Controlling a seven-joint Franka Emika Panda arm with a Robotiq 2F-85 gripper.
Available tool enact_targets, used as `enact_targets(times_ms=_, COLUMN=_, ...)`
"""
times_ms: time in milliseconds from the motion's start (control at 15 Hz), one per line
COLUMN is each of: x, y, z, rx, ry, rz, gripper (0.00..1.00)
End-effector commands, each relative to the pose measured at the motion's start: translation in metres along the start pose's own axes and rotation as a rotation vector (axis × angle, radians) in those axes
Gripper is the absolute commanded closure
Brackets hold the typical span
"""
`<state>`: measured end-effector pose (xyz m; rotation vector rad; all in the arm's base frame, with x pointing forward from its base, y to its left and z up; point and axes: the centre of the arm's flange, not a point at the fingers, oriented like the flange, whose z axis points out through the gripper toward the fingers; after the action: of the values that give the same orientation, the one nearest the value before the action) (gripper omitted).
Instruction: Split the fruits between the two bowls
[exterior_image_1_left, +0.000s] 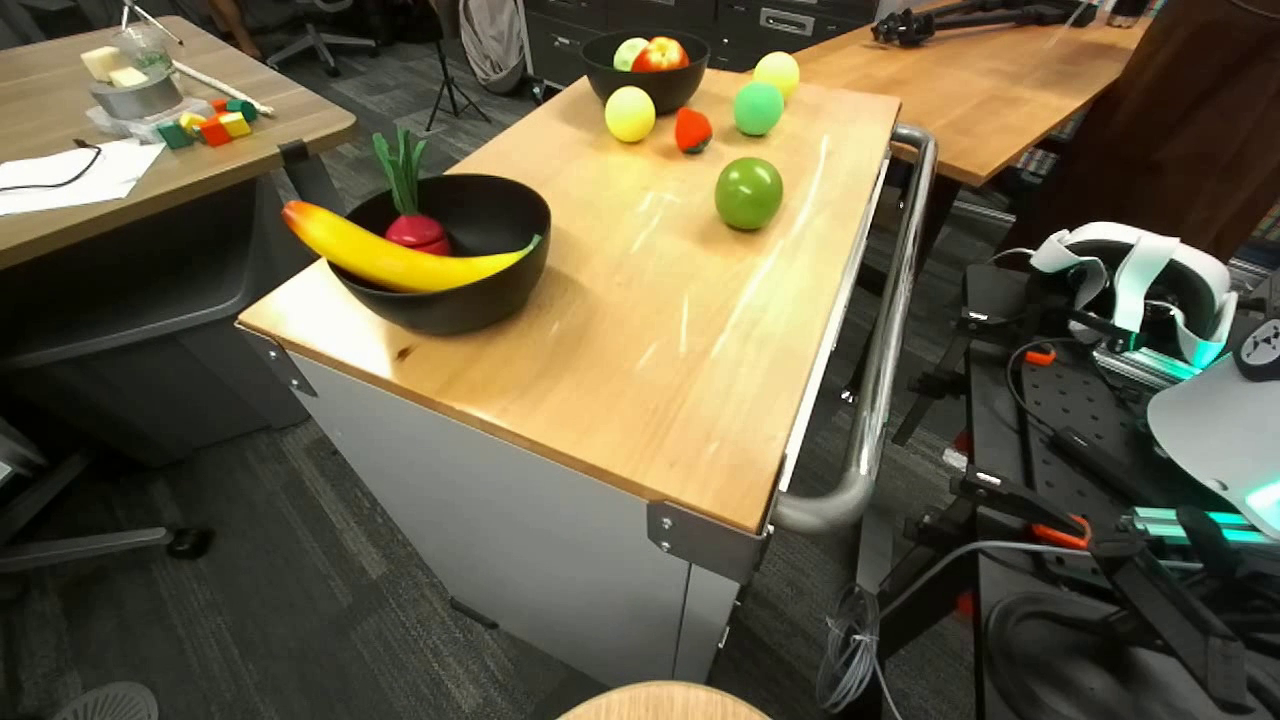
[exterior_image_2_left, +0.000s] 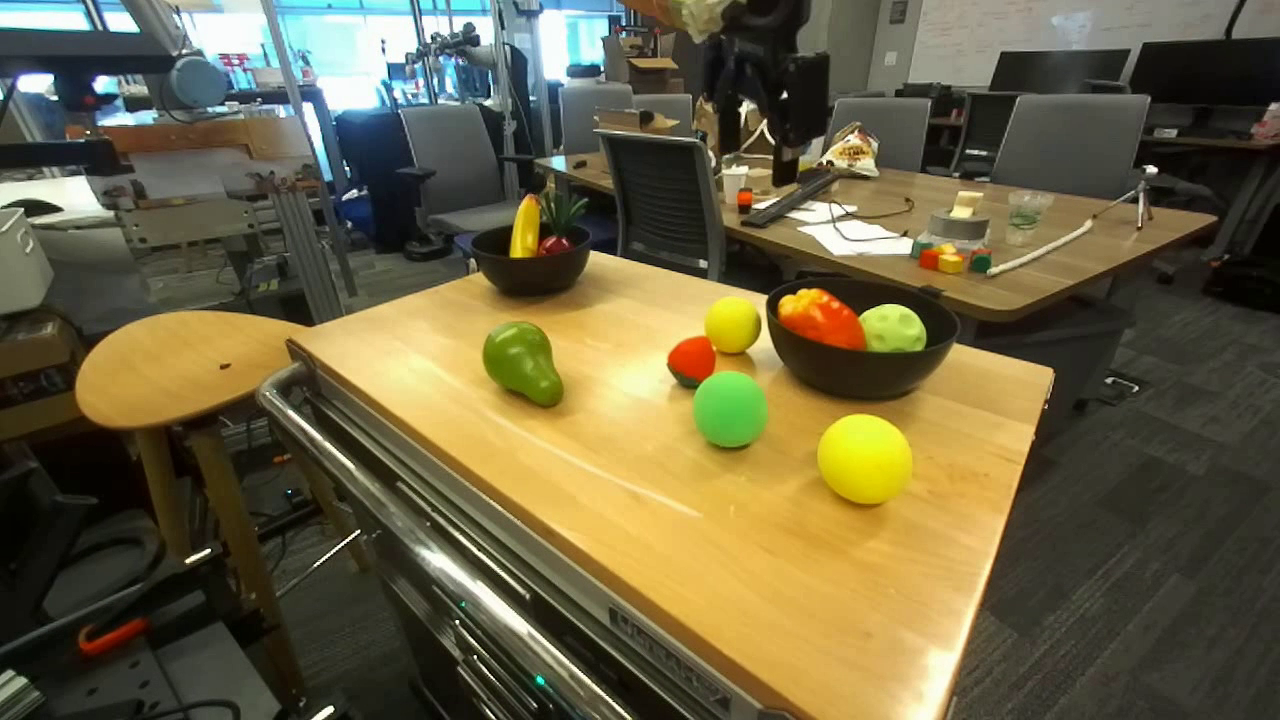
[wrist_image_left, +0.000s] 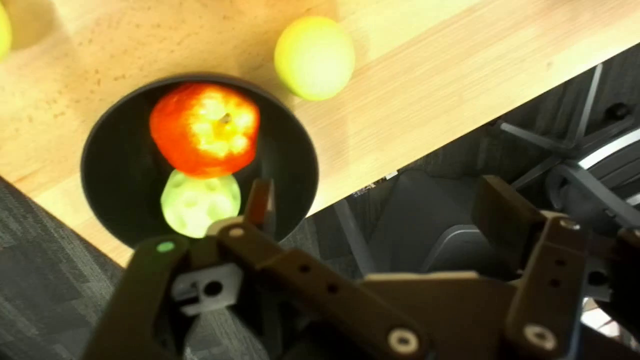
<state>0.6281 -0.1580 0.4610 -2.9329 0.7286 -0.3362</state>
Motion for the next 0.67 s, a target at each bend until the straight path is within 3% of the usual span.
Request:
enact_targets(times_ms=0, x=-0.024, y=-0.019, z=0.030, rx=-0.002, ry=-0.030, rz=-0.023, gripper=0.00)
enact_targets(times_ms=267, x=-0.037, y=-0.021, z=0.080, rx=-0.029, ry=-0.090, rz=0.000, gripper=0.00)
enact_targets(times_ms=600, x=-0.042, y=-0.012, z=0.114, rx=-0.051, ry=-0.097, rz=0.039, gripper=0.00)
